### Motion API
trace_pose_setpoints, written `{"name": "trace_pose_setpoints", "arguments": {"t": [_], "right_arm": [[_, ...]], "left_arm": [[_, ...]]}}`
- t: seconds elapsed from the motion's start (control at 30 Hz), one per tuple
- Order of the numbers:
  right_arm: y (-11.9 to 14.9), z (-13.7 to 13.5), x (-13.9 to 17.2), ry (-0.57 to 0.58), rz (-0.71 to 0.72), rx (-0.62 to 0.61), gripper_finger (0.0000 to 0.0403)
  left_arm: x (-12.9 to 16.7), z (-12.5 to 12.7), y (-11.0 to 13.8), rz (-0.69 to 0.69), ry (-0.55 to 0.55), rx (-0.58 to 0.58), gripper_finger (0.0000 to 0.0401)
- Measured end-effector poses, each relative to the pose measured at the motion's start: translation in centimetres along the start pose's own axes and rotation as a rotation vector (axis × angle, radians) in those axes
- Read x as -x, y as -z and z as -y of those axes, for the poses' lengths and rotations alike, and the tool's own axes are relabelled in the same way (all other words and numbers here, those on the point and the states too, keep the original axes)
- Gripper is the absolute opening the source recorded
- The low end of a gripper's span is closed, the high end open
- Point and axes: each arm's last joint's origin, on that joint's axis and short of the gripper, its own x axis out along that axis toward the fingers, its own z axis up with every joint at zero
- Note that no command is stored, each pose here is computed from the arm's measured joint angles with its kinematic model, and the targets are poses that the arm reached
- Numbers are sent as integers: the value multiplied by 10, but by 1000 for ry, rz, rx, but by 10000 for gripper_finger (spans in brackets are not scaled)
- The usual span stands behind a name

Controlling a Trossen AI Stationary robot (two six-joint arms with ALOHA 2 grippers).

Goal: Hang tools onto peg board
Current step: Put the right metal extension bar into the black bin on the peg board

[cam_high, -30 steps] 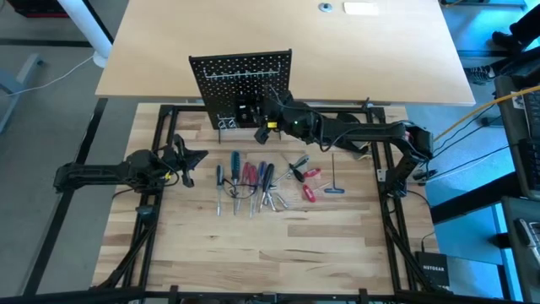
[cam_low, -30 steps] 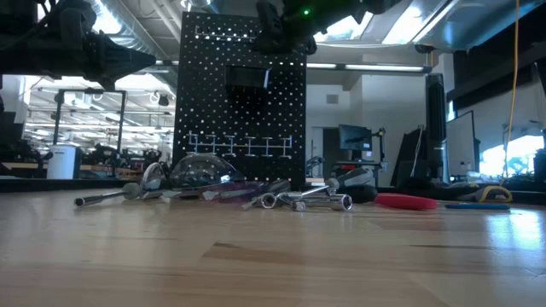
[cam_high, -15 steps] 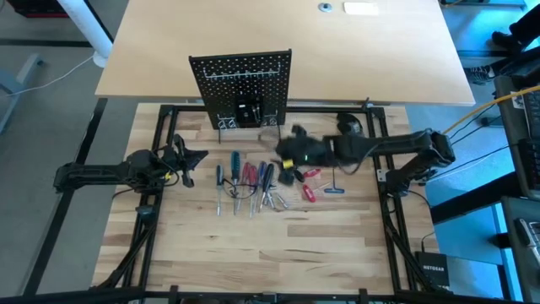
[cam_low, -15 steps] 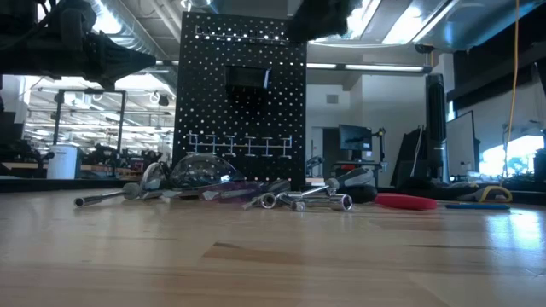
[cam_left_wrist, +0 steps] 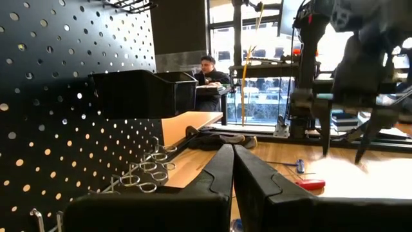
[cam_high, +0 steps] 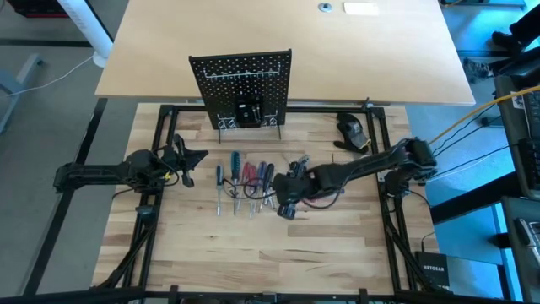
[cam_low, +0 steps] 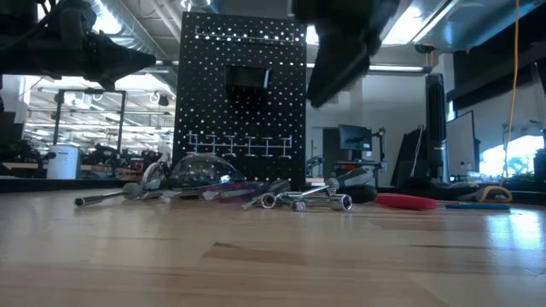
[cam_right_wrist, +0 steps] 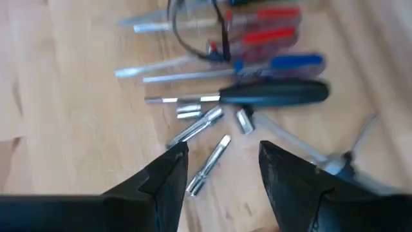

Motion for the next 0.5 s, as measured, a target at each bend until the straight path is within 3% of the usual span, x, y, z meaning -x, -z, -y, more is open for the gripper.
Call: {"name": "trace_pose_setpoints", "arguments": {"t": [0.5], "right_arm": [[22, -7, -75, 41, -219, -77, 192]], "left_arm": [[0, 0, 0, 0, 0, 3, 1]]}}
